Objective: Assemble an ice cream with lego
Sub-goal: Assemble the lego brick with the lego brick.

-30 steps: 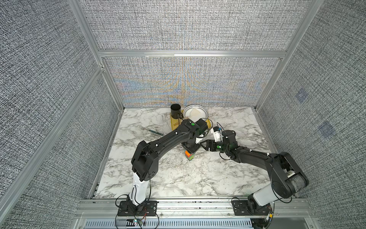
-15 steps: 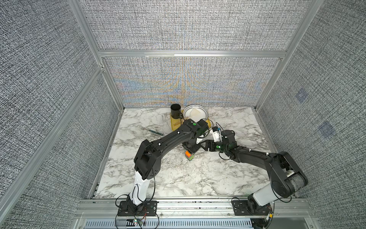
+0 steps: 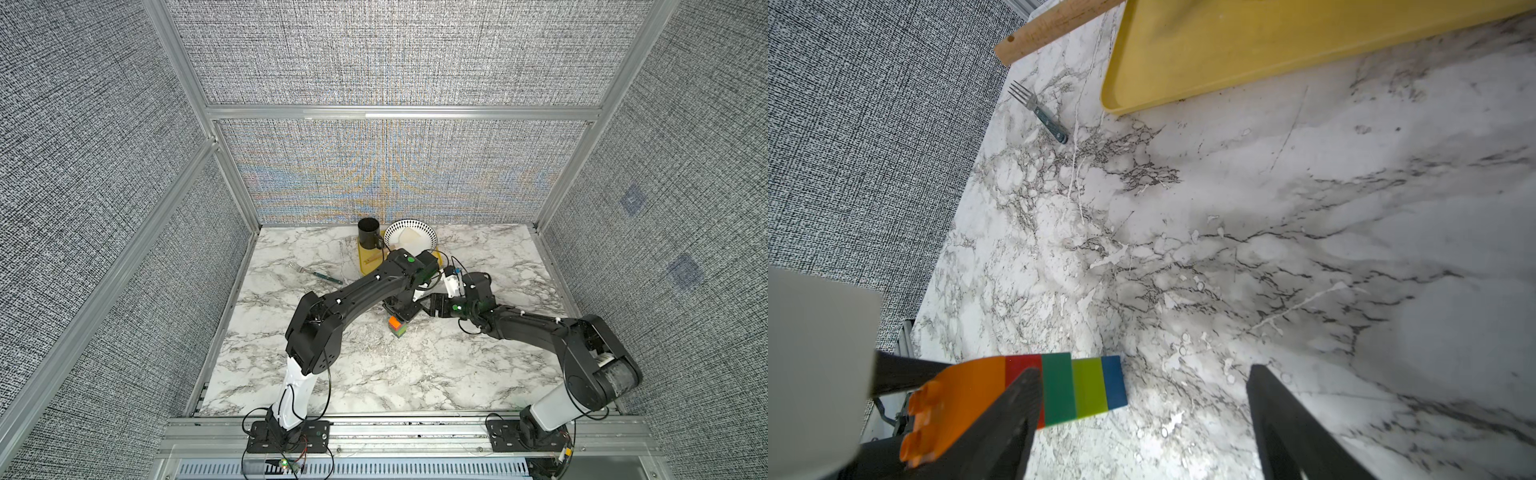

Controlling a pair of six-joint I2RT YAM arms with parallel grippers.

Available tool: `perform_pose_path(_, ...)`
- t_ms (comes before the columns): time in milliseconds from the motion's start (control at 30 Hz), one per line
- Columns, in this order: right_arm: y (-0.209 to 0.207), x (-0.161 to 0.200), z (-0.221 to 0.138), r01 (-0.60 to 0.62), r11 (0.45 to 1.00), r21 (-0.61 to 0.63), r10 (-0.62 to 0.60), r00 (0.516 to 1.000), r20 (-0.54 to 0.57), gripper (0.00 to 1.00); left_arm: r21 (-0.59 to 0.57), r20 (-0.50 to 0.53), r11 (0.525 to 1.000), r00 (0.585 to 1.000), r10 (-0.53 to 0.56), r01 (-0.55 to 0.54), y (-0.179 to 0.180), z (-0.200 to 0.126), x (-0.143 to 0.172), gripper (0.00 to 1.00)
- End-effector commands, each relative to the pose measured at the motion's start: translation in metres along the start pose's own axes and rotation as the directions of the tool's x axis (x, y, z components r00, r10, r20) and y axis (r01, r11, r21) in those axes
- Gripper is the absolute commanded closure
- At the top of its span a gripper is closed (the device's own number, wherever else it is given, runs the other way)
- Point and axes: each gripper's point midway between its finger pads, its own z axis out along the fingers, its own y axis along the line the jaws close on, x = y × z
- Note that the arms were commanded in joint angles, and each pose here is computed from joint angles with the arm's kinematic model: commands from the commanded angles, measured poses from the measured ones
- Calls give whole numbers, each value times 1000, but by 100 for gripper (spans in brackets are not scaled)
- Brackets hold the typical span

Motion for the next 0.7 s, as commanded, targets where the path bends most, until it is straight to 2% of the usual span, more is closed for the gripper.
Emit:
perform_pose_path(0,-2,-2,0,-2,1000,9,2,1000,-2,21,-32,-84,999,996,-35,32,1,39,4,98)
perform_pose_path(133,-3,-2,0,-7,1000,13,7,1000,-1,21,-41,-85,999,996,-36,33,-1,42,3,98)
perform_pose_path(267,-2,-3,-1,-3,1000,12,3,1000,6,21,-29,-39,999,998,-41,40,-2,31,-3,98)
perform_pose_path(467,-2,-4,-3,5,1000,12,-5,1000,16,20,-1,30,999,998,-48,48,-6,12,-15,90)
perform_pose_path(667,-1,-4,-3,6,1000,12,-6,1000,16,20,6,16,999,999,-47,47,-7,19,-16,75)
